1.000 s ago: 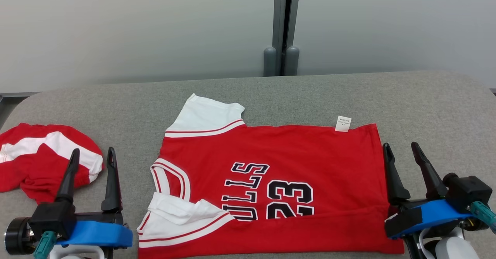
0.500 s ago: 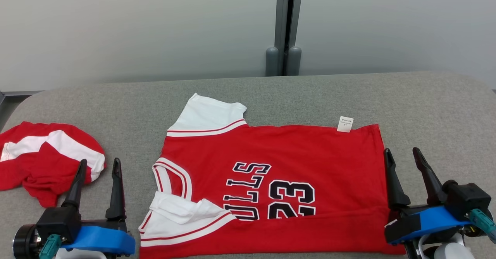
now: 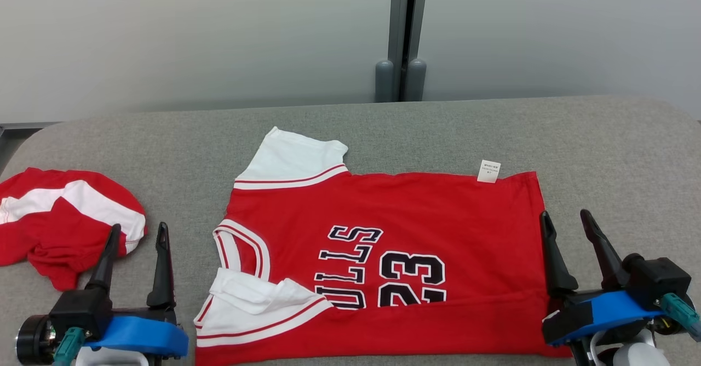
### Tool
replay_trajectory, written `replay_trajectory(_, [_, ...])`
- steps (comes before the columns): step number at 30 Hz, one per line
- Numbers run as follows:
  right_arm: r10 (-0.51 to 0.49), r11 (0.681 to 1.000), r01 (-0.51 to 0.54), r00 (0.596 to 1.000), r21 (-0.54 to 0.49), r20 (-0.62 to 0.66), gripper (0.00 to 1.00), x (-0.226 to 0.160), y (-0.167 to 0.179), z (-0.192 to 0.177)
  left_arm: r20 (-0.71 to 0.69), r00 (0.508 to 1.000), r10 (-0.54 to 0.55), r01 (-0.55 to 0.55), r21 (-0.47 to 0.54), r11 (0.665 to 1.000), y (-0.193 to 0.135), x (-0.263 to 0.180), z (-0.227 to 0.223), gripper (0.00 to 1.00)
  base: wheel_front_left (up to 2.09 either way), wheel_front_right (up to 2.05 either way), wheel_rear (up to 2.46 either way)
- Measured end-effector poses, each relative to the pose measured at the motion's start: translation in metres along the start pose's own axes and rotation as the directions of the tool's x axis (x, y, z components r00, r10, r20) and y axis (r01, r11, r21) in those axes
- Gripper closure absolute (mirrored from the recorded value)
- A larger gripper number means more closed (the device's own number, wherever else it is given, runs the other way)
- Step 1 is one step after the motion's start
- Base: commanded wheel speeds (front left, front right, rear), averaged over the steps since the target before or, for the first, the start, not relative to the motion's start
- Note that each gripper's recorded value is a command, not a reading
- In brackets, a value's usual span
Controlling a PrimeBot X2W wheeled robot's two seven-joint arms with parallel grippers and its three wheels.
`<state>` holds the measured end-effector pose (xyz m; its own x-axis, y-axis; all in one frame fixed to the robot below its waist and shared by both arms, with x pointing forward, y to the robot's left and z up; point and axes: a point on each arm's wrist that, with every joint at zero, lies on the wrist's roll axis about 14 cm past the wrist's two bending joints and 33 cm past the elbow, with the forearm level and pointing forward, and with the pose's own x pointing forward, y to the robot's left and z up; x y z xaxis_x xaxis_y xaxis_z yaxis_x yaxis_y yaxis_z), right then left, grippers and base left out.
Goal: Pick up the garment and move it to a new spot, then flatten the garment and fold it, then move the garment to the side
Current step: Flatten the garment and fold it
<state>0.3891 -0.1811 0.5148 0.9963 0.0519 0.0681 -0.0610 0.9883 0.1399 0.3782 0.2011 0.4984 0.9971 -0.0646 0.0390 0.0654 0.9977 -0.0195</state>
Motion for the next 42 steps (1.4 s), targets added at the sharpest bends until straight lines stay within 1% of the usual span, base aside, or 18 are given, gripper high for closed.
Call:
replay_trajectory(3, [-0.011,1.0,0.01,1.0,-0.009,-0.013,0.0,0.004,-0.004,-0.003,0.001,1.0,-0.009,0.009,0.01,1.0,0.001,0.008,0.0,0.0,0.0,0.0,0.0])
replay_trajectory(8, [-0.02,0.998,0.02,1.0,-0.056,-0.007,0.0,0.025,-0.011,0.006,0.051,0.997,-0.06,0.058,0.041,0.997,-0.001,0.039,0.019,0.0,0.0,0.0,0.0])
replay_trajectory(12, [-0.029,0.994,0.026,0.999,-0.11,-0.021,0.0,0.048,-0.023,0.012,0.086,0.99,-0.108,0.101,0.074,0.992,-0.001,0.077,0.036,0.0,0.0,0.0,0.0])
replay_trajectory(15, [-0.038,0.99,0.03,0.998,-0.139,-0.058,0.0,0.065,-0.031,0.009,0.087,0.984,-0.153,0.144,0.104,0.984,-0.007,0.111,0.044,0.0,0.0,0.0,0.0])
replay_trajectory(19, [-0.051,0.985,0.03,0.992,-0.168,-0.118,0.0,0.087,-0.041,-0.001,0.041,0.98,-0.194,0.187,0.129,0.974,-0.012,0.151,0.039,0.0,0.0,0.0,0.0])
replay_trajectory(23, [-0.068,0.982,0.034,0.982,-0.188,-0.178,0.0,0.101,-0.049,-0.015,-0.026,0.967,-0.254,0.255,0.123,0.959,-0.026,0.187,0.026,0.0,0.0,0.0,0.0])
replay_trajectory(27, [-0.077,0.977,0.032,0.974,-0.209,-0.211,0.0,0.111,-0.056,-0.027,-0.123,0.947,-0.296,0.311,0.122,0.943,-0.036,0.214,0.003,0.0,0.0,0.0,0.0])
replay_trajectory(29, [-0.08,0.977,0.03,0.97,-0.213,-0.228,0.0,0.114,-0.058,-0.033,-0.169,0.935,-0.311,0.33,0.099,0.939,-0.041,0.224,-0.011,0.0,0.0,0.0,0.0])
replay_trajectory(31, [-0.086,0.976,0.033,0.967,-0.216,-0.238,0.0,0.115,-0.061,-0.039,-0.236,0.915,-0.326,0.358,0.104,0.928,-0.046,0.231,-0.028,0.0,0.0,0.0,0.0])
replay_trajectory(33, [-0.089,0.975,0.034,0.966,-0.22,-0.244,0.0,0.119,-0.063,-0.043,-0.294,0.893,-0.341,0.379,0.086,0.921,-0.053,0.239,-0.046,0.0,0.0,0.0,0.0])
replay_trajectory(34, [-0.087,0.975,0.03,0.963,-0.221,-0.254,0.0,0.122,-0.064,-0.05,-0.35,0.866,-0.358,0.407,0.074,0.911,-0.061,0.242,-0.066,0.0,0.0,0.0,0.0])
replay_trajectory(37, [-0.086,0.976,0.027,0.959,-0.218,-0.268,0.0,0.125,-0.064,-0.06,-0.445,0.816,-0.37,0.432,0.043,0.901,-0.069,0.242,-0.096,0.0,0.0,0.0,0.0])
replay_trajectory(42, [-0.086,0.975,0.024,0.958,-0.222,-0.274,0.0,0.13,-0.065,-0.066,-0.605,0.714,-0.353,0.441,-0.004,0.898,-0.07,0.236,-0.142,0.0,0.0,0.0,0.0])
